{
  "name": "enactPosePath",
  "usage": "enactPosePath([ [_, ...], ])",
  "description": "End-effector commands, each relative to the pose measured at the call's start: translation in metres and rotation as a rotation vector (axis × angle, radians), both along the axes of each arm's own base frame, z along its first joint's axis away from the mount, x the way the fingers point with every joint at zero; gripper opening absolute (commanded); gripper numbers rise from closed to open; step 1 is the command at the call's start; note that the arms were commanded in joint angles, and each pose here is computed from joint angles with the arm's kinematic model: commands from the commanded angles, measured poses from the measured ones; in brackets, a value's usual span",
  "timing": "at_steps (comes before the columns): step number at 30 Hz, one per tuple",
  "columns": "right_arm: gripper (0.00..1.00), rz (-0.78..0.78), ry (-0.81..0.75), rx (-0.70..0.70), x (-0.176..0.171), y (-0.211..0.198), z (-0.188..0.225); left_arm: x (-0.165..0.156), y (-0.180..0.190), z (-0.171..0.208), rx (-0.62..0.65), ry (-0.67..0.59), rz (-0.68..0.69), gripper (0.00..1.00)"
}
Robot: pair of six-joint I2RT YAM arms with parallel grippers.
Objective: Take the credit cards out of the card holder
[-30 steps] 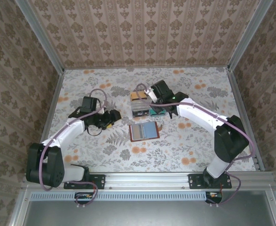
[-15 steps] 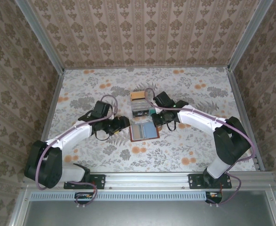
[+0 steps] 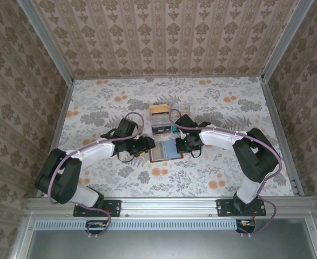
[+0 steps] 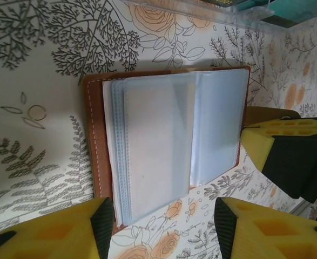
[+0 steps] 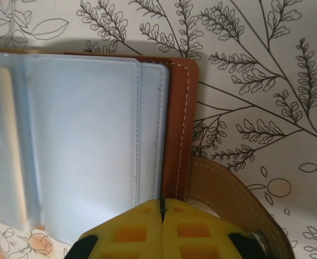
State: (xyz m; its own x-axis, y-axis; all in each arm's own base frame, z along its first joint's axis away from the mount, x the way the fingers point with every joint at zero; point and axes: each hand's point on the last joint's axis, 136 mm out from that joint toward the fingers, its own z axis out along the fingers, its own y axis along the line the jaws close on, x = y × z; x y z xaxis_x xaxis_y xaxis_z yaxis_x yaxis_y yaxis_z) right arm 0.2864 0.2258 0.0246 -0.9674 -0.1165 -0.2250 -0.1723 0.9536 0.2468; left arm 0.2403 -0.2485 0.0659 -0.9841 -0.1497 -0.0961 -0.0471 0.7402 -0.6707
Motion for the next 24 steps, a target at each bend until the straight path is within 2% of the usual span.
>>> enactPosePath([
  [1, 0.03, -0.021, 0.043, 0.001, -0.01, 0.004, -0.015, 0.0, -0.008, -0.004, -0.02, 0.012, -0.011, 0.54],
  [19, 0.04, -0.028, 0.056, -0.002, -0.019, 0.01, -0.023, -0.004, -0.013, -0.03, 0.012, 0.068, -0.051, 0.51],
  [24, 0.04, -0.025, 0.068, 0.001, -0.02, 0.012, -0.026, -0.003, -0.02, -0.027, -0.008, 0.057, -0.068, 0.5],
])
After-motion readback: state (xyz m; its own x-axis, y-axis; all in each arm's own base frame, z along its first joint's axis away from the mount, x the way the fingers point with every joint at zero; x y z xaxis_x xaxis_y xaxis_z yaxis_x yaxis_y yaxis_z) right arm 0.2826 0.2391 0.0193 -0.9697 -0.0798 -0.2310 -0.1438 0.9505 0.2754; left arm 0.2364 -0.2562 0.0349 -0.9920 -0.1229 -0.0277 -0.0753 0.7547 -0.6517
